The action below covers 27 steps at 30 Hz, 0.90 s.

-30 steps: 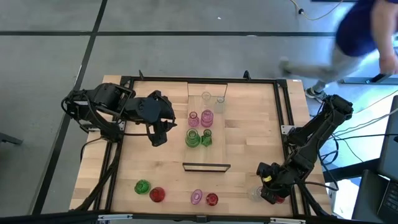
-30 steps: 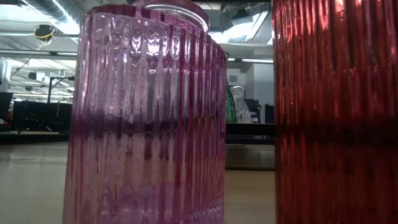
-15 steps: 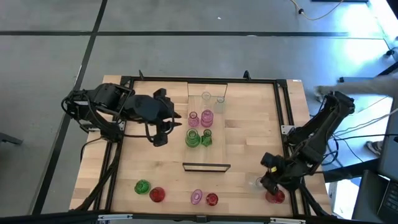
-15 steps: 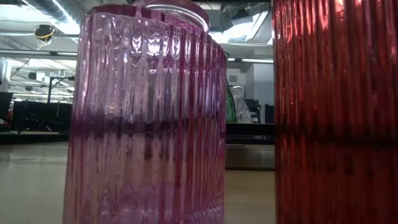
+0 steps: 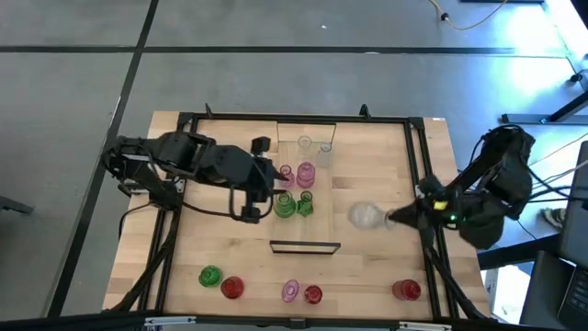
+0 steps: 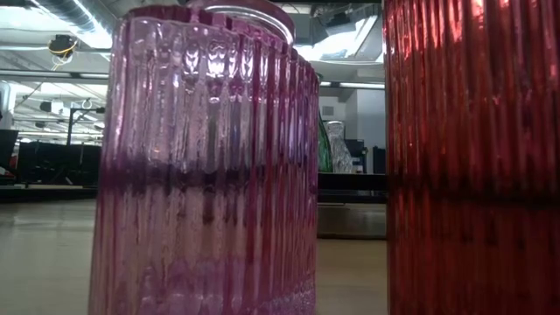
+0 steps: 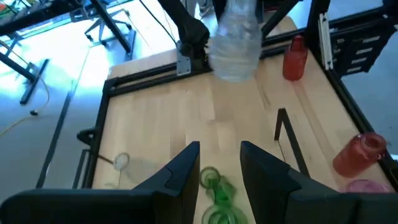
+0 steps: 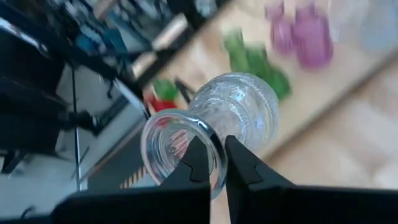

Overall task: Sort vases onto shelf
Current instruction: Put the transparent vase on the shelf aligned with the other transparent vases

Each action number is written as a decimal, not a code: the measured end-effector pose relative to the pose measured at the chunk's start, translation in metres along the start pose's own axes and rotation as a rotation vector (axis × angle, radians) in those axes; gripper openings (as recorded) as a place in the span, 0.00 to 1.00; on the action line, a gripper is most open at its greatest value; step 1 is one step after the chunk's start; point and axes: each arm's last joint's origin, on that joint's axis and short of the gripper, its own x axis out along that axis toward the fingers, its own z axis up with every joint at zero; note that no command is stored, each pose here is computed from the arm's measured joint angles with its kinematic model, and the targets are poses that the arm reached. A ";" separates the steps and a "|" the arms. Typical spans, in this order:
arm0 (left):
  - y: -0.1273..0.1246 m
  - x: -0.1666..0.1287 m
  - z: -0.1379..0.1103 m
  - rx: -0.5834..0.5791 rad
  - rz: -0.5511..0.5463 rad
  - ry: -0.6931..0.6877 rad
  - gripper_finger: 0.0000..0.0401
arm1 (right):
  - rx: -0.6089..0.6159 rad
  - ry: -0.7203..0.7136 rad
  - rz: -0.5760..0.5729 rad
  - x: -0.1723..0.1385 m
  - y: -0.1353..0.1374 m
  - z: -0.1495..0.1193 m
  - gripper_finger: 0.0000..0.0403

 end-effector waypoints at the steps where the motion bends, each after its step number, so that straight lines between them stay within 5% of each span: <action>1: -0.002 0.006 0.001 0.000 0.001 -0.001 0.27 | -0.008 -0.031 0.002 -0.001 0.002 0.004 0.00; 9: 0.001 0.035 0.015 0.032 0.061 -0.097 0.31 | -0.041 -0.106 -0.014 0.017 0.006 0.033 0.00; 20: 0.018 0.039 0.023 0.009 0.089 -0.192 0.67 | -0.058 -0.168 -0.016 0.051 0.005 0.074 0.00; 27: 0.010 0.054 0.024 0.066 0.074 -0.184 0.75 | -0.065 -0.206 0.052 0.077 0.005 0.103 0.00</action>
